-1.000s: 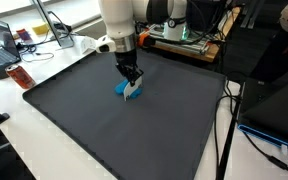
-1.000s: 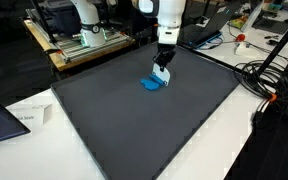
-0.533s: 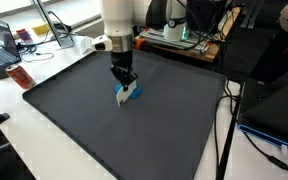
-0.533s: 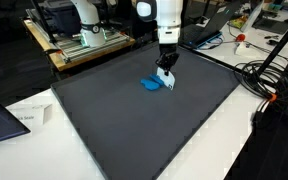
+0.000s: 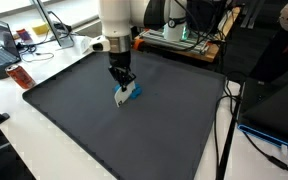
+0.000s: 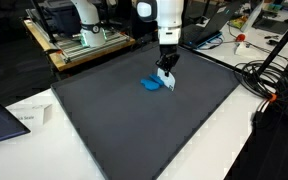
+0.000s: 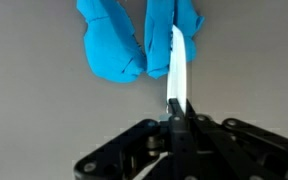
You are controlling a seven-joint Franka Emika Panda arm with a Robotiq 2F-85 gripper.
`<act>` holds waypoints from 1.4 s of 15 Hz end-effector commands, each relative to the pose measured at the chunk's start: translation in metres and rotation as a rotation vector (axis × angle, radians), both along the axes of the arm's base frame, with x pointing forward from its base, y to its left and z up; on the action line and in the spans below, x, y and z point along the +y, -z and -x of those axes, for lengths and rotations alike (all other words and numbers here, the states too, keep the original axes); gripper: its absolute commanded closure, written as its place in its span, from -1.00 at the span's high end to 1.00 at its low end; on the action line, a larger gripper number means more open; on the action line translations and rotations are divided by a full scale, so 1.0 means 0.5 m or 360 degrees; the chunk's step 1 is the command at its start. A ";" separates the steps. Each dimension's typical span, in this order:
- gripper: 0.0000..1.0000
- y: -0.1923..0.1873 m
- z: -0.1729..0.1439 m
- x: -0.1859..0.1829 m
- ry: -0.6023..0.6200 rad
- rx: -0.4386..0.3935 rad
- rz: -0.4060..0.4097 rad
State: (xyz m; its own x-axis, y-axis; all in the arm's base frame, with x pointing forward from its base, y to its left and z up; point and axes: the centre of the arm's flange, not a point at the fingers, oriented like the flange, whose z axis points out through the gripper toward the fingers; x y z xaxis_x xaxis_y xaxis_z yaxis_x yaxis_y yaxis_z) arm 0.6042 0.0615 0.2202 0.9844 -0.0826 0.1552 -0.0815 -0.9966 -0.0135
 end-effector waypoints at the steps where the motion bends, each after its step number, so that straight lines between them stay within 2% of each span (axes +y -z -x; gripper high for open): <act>1: -0.98 0.061 0.032 0.008 0.0005 0.0161 -0.0019; 5: -0.98 0.060 0.069 0.022 -0.0001 0.0182 -0.0030; 15: -0.98 0.078 0.214 0.026 0.0020 0.0176 -0.0124; 21: -0.98 0.045 0.268 0.011 0.0047 0.0149 -0.0115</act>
